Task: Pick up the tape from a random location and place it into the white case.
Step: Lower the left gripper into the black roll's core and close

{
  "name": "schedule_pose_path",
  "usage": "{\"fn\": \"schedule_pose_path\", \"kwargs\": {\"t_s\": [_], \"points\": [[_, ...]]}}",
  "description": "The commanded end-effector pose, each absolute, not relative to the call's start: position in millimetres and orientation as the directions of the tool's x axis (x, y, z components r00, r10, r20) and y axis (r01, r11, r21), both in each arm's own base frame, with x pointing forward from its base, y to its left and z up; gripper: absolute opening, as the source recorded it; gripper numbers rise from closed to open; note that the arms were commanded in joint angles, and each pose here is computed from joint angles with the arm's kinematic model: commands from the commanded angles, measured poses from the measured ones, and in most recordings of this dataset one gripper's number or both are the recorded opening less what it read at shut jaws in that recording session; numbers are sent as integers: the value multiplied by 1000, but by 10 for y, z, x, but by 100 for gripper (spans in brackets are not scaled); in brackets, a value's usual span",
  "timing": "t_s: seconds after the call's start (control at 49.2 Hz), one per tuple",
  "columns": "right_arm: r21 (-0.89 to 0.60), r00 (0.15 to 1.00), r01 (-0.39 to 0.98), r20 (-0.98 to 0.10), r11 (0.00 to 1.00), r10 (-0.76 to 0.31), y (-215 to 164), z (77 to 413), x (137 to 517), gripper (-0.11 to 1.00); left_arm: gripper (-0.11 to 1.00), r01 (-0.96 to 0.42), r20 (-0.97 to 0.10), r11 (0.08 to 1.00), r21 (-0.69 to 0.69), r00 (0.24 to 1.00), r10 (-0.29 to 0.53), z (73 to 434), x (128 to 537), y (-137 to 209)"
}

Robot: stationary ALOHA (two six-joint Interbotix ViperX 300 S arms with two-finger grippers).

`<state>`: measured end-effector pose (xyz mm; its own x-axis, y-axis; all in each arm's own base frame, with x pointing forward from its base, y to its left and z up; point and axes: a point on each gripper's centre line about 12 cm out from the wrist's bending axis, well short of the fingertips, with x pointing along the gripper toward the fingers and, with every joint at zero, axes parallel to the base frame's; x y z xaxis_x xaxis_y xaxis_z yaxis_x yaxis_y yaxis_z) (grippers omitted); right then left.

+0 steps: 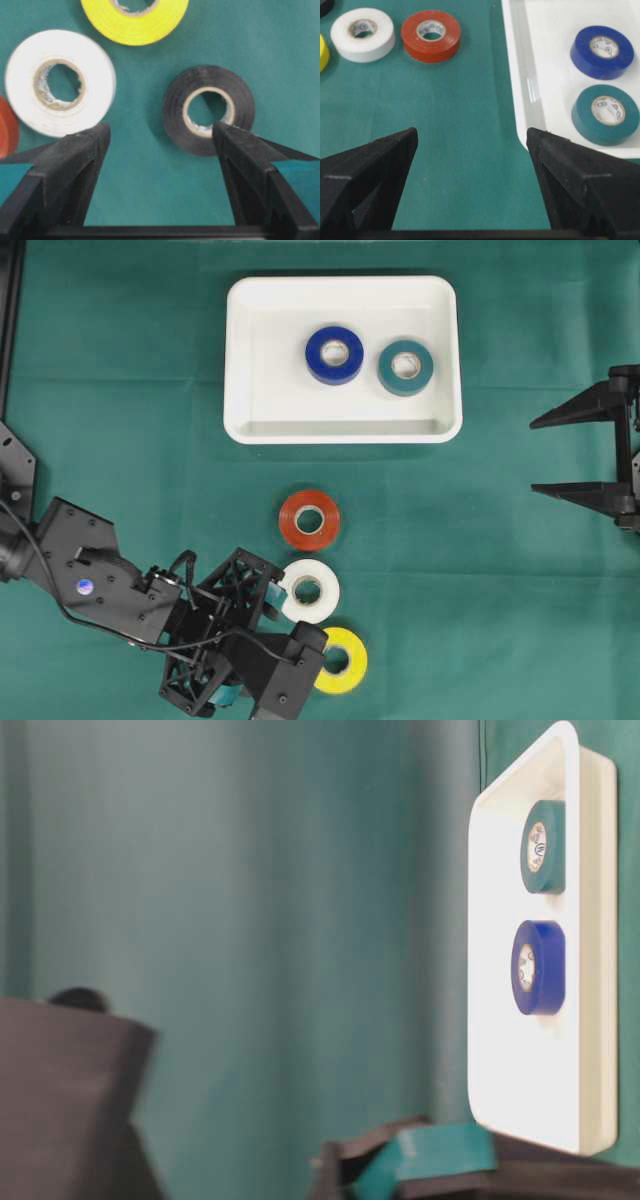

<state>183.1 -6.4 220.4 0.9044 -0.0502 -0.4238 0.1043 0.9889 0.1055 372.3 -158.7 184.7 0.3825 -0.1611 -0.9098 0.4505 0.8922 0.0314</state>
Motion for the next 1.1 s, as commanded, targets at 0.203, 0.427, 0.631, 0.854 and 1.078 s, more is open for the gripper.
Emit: {"fn": "schedule_pose_path", "kwargs": {"t_s": [0.203, 0.427, 0.631, 0.854, 1.078], "points": [[107, 910, 104, -411, 989, -51, -66, 2276, 1873, 87, 80, 457, -903, 889, 32, 395, -170, 1647, 3728, -1623], [107, 909, 104, -413, 989, -52, -67, 2276, 1870, 87, 80, 458, -912, 889, 31, 376, -162, 1471, 3738, -1628], [105, 910, 104, -411, 989, -52, -67, 2282, 1872, 87, 80, 460, -923, 887, 29, 353, -153, 1284, 3709, -1621], [104, 909, 104, -413, 989, -52, -68, 2276, 1870, 87, 80, 461, -931, 887, 28, 334, -145, 1196, 3691, -1614], [105, 909, 104, -413, 989, -52, -67, 2276, 1870, 87, 80, 460, -927, 887, 28, 345, -149, 1159, 3721, -1627]]}}
